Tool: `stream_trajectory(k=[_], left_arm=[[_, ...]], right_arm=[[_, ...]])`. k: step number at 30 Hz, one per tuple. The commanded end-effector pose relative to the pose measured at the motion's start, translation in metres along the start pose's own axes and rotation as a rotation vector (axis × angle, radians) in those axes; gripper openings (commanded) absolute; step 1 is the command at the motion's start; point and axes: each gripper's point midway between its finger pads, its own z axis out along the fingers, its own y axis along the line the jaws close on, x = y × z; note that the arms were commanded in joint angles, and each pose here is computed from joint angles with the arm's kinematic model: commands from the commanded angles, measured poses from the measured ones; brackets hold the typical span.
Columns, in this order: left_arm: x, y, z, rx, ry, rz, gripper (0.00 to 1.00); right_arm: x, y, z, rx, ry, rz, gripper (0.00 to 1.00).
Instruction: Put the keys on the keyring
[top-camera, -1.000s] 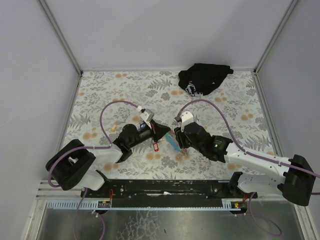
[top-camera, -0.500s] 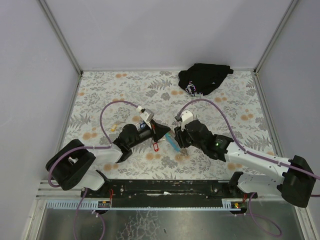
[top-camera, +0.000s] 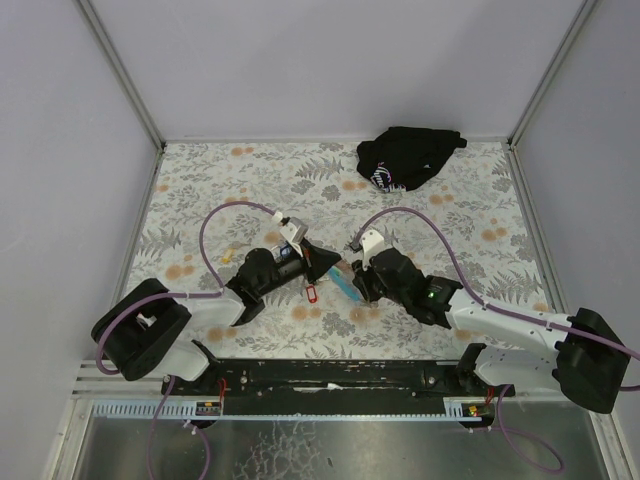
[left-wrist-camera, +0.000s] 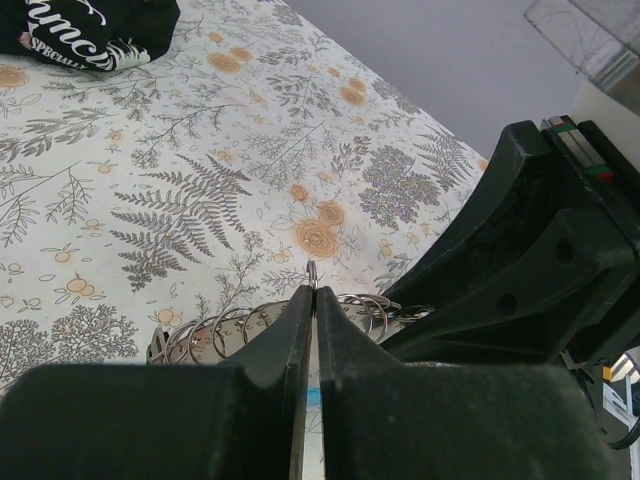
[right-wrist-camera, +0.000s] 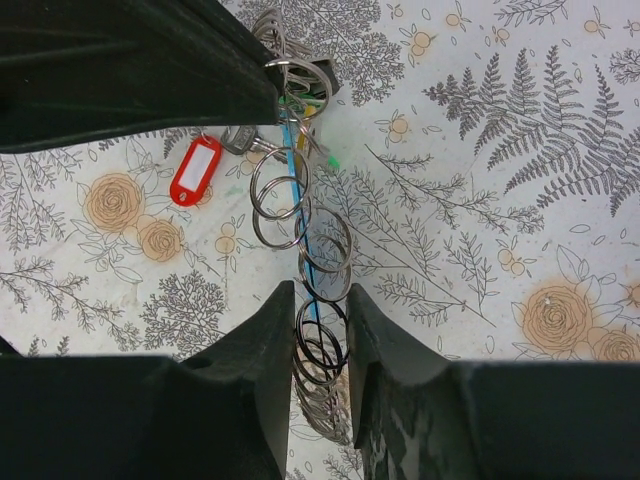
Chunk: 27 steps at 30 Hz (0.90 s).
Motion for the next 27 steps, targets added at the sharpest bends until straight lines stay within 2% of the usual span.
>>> stream_trajectory(k=[1,5,8,12,17,24,27], left_arm=[[-0.028,-0.009,0.006,0.026,-0.096,0.015,0.03],[-0.029,-0.002,0.002,-0.012,-0.106,0.032,0.16],[-0.03,0.001,-0.001,-0.034,-0.112,0.05,0.29],[-0.029,0.014,-0.007,-0.103,-0.11,0.075,0.39],[-0.021,0.021,-0.016,-0.142,-0.061,0.136,0.44],[0.005,-0.009,-0.029,-0.001,-0.023,0.171,0.44],[0.013,-0.024,-0.033,0.051,-0.015,0.24,0.44]], right_arm=[[-0.02,0.006,-0.001,-0.034,-0.057,-0.025,0.13],[-0.031,0.006,-0.008,-0.036,-0.062,-0.047,0.01],[-0.038,0.007,-0.011,-0.04,-0.059,-0.053,0.0],[-0.042,0.005,-0.013,-0.022,-0.042,-0.049,0.0],[-0.044,0.002,-0.014,0.004,-0.023,-0.047,0.0],[-0.042,0.0,-0.014,0.02,-0.006,-0.034,0.0],[-0.041,0.0,-0.014,0.018,-0.002,-0.029,0.0]])
